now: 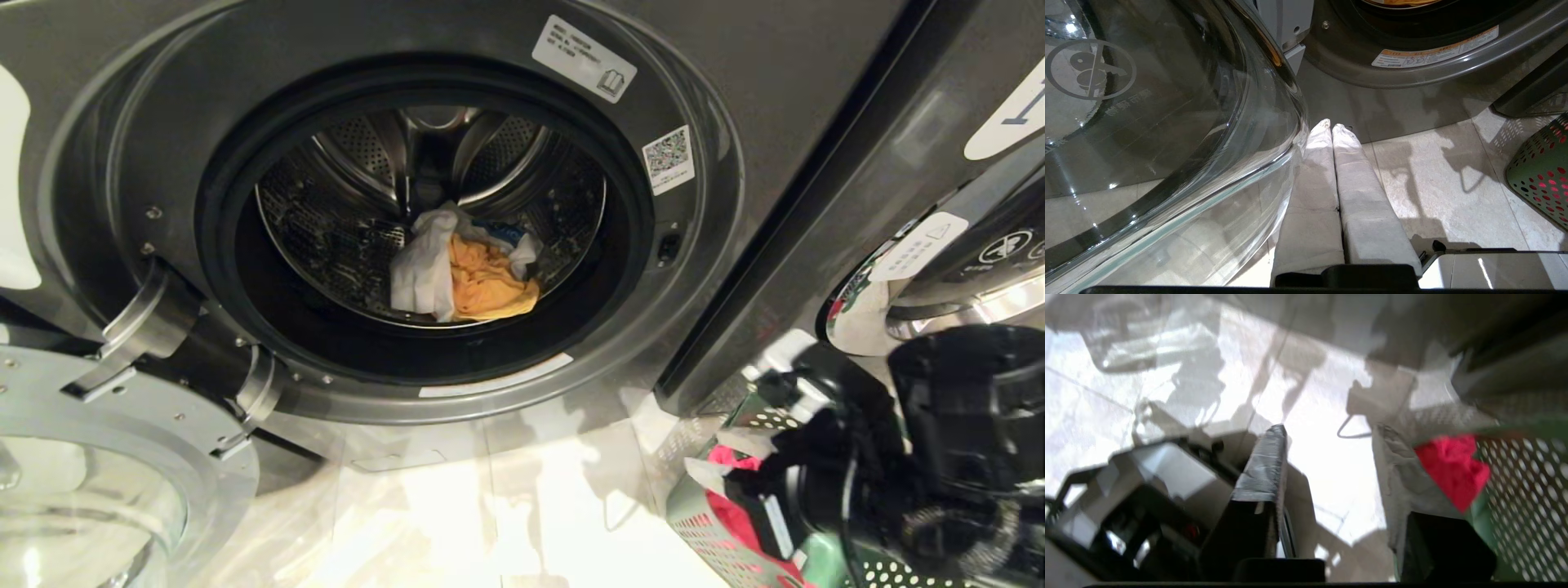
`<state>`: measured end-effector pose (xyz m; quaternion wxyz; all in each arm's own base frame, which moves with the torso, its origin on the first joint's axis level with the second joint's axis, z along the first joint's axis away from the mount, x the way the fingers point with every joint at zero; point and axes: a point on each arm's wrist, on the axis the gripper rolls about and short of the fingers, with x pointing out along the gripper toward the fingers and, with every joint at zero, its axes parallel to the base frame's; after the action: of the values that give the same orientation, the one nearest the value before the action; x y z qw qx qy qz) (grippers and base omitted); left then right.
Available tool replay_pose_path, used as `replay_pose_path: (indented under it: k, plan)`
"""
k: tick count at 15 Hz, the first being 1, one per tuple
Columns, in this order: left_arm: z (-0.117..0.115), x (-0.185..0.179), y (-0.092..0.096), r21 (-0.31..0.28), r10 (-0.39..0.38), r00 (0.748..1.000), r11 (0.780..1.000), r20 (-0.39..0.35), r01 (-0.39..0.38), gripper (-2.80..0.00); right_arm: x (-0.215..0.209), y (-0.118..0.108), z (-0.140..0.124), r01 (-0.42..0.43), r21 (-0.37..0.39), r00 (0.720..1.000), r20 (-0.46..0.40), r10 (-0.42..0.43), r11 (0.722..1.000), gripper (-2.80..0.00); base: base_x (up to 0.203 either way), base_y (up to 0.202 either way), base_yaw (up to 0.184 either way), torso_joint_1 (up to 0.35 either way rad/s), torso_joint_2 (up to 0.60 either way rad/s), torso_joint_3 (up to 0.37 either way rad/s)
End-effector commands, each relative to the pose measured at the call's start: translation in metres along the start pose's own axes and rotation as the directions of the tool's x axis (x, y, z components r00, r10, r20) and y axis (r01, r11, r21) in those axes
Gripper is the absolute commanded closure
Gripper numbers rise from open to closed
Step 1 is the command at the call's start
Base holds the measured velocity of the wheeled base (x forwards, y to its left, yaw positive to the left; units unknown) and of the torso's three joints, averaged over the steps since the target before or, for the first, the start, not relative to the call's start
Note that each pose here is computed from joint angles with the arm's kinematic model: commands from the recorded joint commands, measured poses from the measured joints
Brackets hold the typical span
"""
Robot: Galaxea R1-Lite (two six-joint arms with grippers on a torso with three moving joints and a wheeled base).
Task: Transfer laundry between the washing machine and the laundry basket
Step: Pick a cloth and place it into the basket
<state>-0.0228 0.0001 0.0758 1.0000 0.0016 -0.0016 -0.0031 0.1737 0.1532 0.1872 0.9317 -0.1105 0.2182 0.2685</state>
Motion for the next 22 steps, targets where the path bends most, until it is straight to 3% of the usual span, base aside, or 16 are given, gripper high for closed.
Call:
replay_pose_path:
  k: [1, 3, 4, 7, 8, 10, 16, 22]
  plan:
    - [0.0, 0.0, 0.0, 0.0, 0.001, 1.0, 1.0, 0.0, -0.001, 0.0, 0.064, 0.015, 0.013, -0.007, -0.006, 0.999, -0.034, 0.007, 1.0, 0.0, 0.0, 0.0, 0.0, 0.0, 0.0, 0.0]
    - [0.0, 0.0, 0.0, 0.0, 0.0, 1.0, 1.0, 0.0, 0.0, 0.0, 0.079, 0.018, 0.042, -0.01, 0.021, 0.999, 0.051, 0.009, 1.0, 0.0, 0.0, 0.0, 0.0, 0.0, 0.0, 0.0]
    - [0.0, 0.0, 0.0, 0.0, 0.0, 1.0, 1.0, -0.002, 0.0, 0.0, 0.079, 0.019, 0.044, -0.012, 0.022, 0.999, 0.035, 0.011, 1.0, 0.0, 0.0, 0.0, 0.0, 0.0, 0.0, 0.0]
    - [0.0, 0.0, 0.0, 0.0, 0.0, 1.0, 1.0, -0.002, 0.0, 0.0, 0.056, 0.012, 0.046, -0.005, -0.004, 0.992, -0.128, 0.004, 1.0, 0.0, 0.0, 0.0, 0.0, 0.0, 0.0, 0.0]
    - [0.0, 0.0, 0.0, 0.0, 0.0, 1.0, 1.0, -0.002, 0.0, 0.0, 0.046, 0.01, 0.051, -0.002, -0.008, 0.988, -0.154, 0.0, 1.0, 0.0, 0.0, 0.0, 0.0, 0.0, 0.0, 0.0]
    - [0.0, 0.0, 0.0, 0.0, 0.0, 1.0, 1.0, -0.002, 0.0, 0.0, 0.035, 0.007, 0.058, 0.002, 0.001, 0.992, -0.125, -0.002, 1.0, 0.0, 0.0, 0.0, 0.0, 0.0, 0.0, 0.0]
    - [0.0, 0.0, 0.0, 0.0, 0.0, 1.0, 1.0, 0.0, 0.0, 0.0, 0.026, 0.006, 0.057, 0.001, 0.031, 0.994, -0.112, 0.003, 1.0, 0.0, 0.0, -0.001, 0.013, 0.001, 0.0, 0.0]
    - [0.0, 0.0, 0.0, 0.0, 0.0, 1.0, 1.0, -0.002, 0.0, 0.0, 0.026, 0.006, 0.047, 0.012, 0.059, 0.994, -0.108, -0.006, 0.998, 0.0, 0.003, -0.009, 0.166, 0.004, 0.0, 0.001]
